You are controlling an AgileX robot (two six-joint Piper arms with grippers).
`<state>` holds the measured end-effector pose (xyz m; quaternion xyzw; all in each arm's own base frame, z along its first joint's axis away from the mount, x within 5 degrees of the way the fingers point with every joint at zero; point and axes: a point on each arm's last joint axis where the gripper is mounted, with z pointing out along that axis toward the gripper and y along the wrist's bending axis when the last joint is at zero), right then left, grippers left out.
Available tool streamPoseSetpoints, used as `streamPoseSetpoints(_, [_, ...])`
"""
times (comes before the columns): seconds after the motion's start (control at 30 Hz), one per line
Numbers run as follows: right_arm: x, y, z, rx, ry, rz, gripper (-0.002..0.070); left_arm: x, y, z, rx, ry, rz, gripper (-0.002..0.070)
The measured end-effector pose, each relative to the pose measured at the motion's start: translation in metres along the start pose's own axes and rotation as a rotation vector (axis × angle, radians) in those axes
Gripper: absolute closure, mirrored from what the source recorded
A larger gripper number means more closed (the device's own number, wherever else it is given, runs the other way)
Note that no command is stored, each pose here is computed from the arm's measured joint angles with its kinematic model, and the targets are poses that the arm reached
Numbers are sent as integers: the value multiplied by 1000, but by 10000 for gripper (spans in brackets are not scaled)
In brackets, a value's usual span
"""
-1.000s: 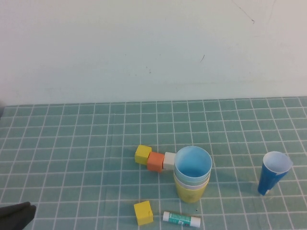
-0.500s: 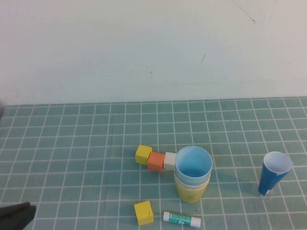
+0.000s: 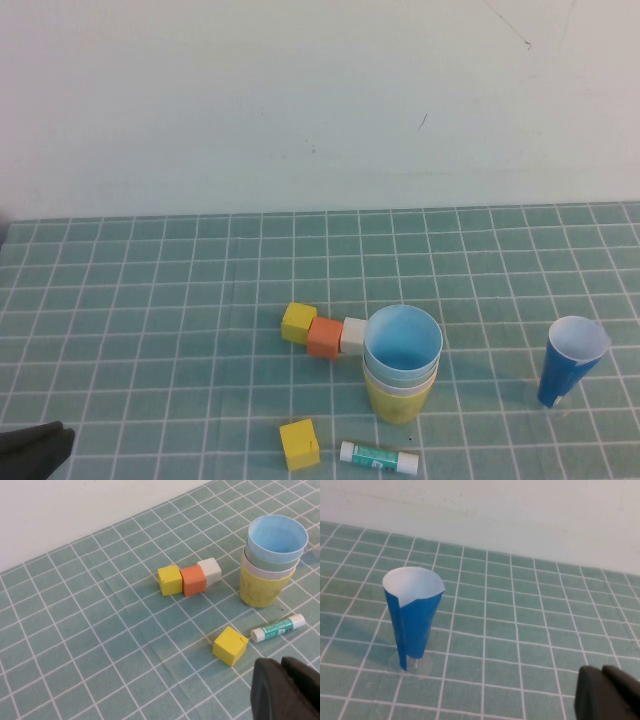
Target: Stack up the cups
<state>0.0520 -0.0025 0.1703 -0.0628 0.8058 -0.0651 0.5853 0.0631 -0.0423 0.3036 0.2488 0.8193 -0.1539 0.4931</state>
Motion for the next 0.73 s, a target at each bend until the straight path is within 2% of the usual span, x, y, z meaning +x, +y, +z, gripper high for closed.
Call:
streamPoseSetpoints(0.37, [0, 0, 0, 0, 0, 0, 679, 0, 0, 0, 0, -1, 2, 677])
streamPoseSetpoints(0.53, [0, 0, 0, 0, 0, 0, 679, 21, 0, 11, 6, -32, -13, 677])
streamPoseSetpoints(0.73, [0, 0, 0, 1, 0, -1, 678, 56, 10, 19, -120, -265, -77, 677])
